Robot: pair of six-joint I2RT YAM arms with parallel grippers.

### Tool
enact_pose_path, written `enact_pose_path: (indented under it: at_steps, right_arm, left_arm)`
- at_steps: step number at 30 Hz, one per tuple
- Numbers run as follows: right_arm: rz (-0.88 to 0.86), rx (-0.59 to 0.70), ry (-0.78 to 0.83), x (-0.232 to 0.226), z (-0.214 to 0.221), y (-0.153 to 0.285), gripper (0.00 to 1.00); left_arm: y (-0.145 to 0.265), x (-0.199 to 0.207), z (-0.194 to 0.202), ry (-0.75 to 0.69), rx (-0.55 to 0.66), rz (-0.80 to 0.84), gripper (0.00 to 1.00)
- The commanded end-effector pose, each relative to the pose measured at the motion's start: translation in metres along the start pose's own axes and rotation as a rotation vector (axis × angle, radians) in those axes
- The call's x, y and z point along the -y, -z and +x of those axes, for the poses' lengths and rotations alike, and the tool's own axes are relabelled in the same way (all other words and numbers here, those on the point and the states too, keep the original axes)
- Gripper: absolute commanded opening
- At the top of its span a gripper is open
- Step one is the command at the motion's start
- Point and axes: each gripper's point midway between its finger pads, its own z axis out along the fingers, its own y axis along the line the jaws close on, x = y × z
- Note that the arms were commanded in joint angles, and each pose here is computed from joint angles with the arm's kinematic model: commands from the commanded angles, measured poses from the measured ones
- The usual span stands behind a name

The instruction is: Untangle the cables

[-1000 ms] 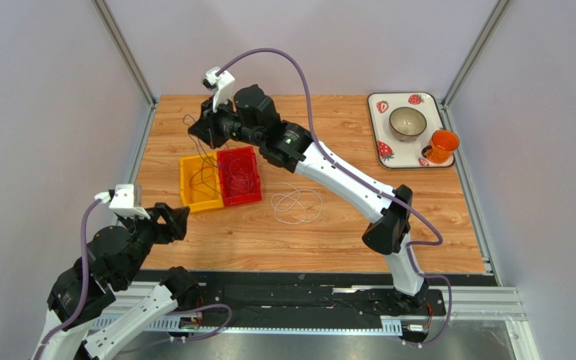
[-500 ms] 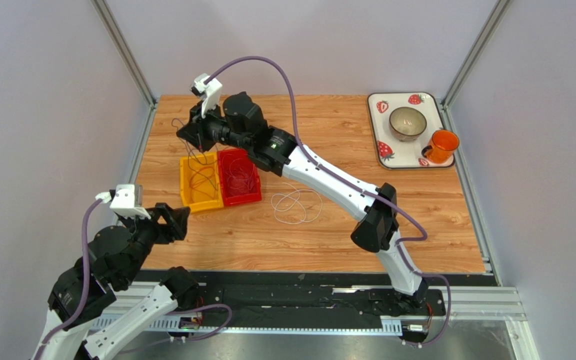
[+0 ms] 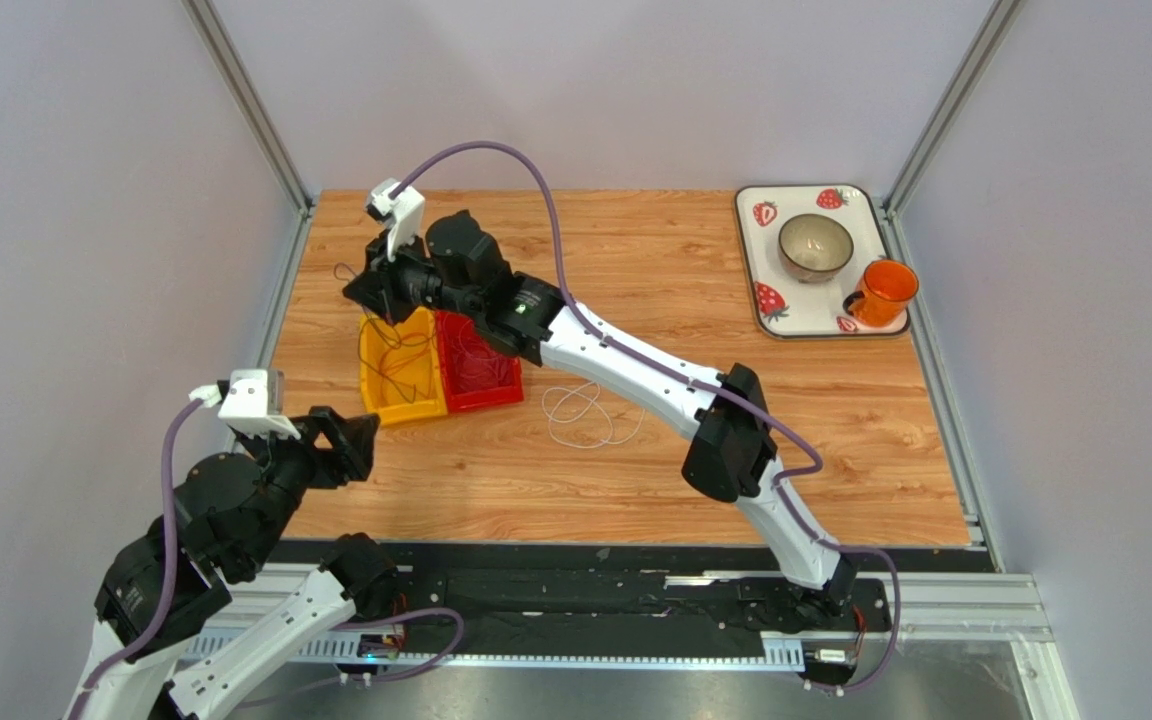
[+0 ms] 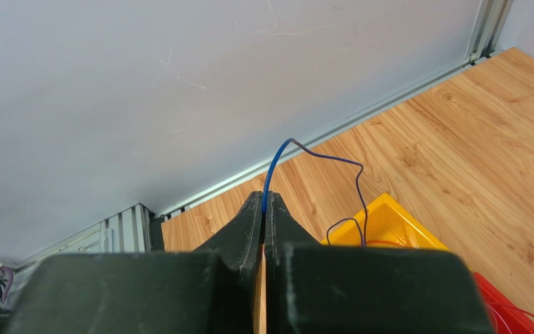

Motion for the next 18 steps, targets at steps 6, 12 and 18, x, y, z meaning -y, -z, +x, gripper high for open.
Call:
enact_pose_path:
  at_steps: [6,12,18]
  right_arm:
    - [0.009,0.027,-0.020,0.004,0.009,-0.006,0.00]
    - [0.005,-0.036,-0.060,0.007,0.038,-0.004,0.00]
    - [0.048,-0.073,-0.090,0.023,0.063,0.004,0.00]
  left_arm:
    - [-0.002,0.002,-0.003,0.000,0.015,0.008,0.79]
    - [-0.003,0.004,-0.003,-0.004,0.011,0.012,0.79]
    - [-0.003,0.004,-0.002,-0.006,0.007,0.012,0.79]
